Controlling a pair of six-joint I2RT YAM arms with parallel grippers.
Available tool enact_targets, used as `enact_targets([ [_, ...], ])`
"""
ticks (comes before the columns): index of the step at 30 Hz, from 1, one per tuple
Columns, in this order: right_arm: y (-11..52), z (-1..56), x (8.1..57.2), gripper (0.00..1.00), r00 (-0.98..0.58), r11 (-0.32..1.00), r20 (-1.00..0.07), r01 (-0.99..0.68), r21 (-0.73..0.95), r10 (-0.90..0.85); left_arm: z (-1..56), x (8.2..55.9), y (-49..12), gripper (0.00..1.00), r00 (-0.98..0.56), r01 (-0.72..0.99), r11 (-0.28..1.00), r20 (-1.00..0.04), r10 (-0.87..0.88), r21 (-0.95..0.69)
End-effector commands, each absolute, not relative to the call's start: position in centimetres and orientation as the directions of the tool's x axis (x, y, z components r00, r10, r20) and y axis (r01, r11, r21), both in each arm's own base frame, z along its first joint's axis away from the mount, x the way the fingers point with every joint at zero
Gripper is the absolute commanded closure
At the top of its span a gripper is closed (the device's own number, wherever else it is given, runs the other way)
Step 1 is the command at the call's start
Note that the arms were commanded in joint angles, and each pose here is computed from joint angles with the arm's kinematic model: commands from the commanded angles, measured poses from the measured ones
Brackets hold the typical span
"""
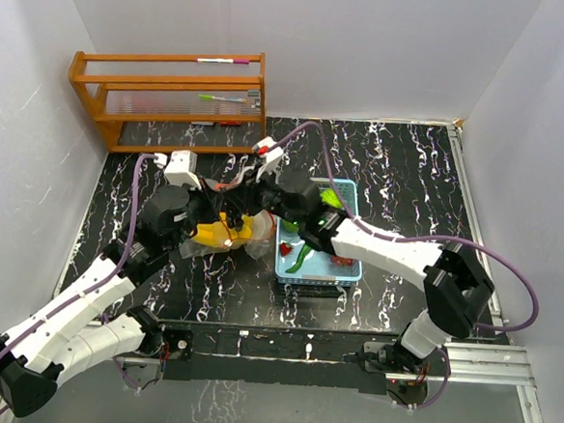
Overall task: Place the food in the zip-top bag and seal the zipper
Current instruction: Place the fake fruit in the zipper food storage bag, then pick up the fake fruit from the bin.
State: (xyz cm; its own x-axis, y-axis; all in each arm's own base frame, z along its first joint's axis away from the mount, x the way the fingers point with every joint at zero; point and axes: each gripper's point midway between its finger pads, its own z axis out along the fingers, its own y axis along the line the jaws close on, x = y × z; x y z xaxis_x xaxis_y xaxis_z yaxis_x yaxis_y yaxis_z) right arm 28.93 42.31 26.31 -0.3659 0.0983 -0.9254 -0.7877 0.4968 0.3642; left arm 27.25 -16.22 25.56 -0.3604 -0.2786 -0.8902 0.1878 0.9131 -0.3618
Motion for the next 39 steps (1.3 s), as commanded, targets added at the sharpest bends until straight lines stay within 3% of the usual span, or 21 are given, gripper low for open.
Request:
enact_targets([
  [1, 42.1, 28.4, 32.3, 0.92, -0.185, 0.730, -0.973, -0.644, 0.228, 0.140, 27.0, 27.1, -17.6, 1.00, -0.350, 0.243, 0.872, -0.877, -0.328, -0.424],
  [9, 42.0, 26.7, 34.5, 0.90, -0.197, 0.809, -0.938, -0.475, 0.345, 0.285, 26.5, 27.0, -18.5, 1.00, -0.380, 0.258, 0.850, -0.857, -0.348, -0.459],
  [11, 42.3, 26.6, 34.0, 0.77, -0.210, 0.796, -0.940, -0.501, 0.341, 0.271, 26.5, 26.9, -18.2, 1.00, -0.378, 0.252, 0.856, -0.860, -0.343, -0.452],
  [14, 41.9, 27.7, 32.7, 0.50, -0.212, 0.767, -0.937, -0.538, 0.348, 0.277, 26.4, 27.0, -17.8, 1.00, -0.367, 0.240, 0.867, -0.868, -0.335, -0.436],
  [18, 40.5, 29.9, 30.7, 0.33, -0.211, 0.730, -0.939, -0.591, 0.344, 0.272, 26.1, 27.1, -17.1, 1.00, -0.359, 0.213, 0.883, -0.874, -0.327, -0.418],
  [23, 37.2, 30.3, 28.4, 0.31, -0.241, 0.740, -0.944, -0.589, 0.326, 0.224, 25.4, 27.5, -16.2, 1.00, -0.354, 0.161, 0.907, -0.880, -0.315, -0.389],
  [28, 29.6, 25.6, 28.5, 0.25, -0.355, 0.909, -0.925, -0.329, 0.257, 0.133, 26.1, 27.5, -16.1, 1.00, -0.337, 0.165, 0.904, -0.884, -0.325, -0.395],
  [32, 23.8, 19.3, 28.1, 0.25, -0.548, 0.983, -0.836, -0.139, 0.120, 0.025, 26.4, 27.5, -16.2, 1.00, -0.327, 0.177, 0.901, -0.887, -0.327, -0.397],
  [39, 20.0, 12.5, 25.6, 0.23, -0.729, 0.996, -0.680, -0.037, -0.078, -0.080, 26.2, 27.5, -16.3, 1.00, -0.334, 0.179, 0.900, -0.885, -0.324, -0.397],
])
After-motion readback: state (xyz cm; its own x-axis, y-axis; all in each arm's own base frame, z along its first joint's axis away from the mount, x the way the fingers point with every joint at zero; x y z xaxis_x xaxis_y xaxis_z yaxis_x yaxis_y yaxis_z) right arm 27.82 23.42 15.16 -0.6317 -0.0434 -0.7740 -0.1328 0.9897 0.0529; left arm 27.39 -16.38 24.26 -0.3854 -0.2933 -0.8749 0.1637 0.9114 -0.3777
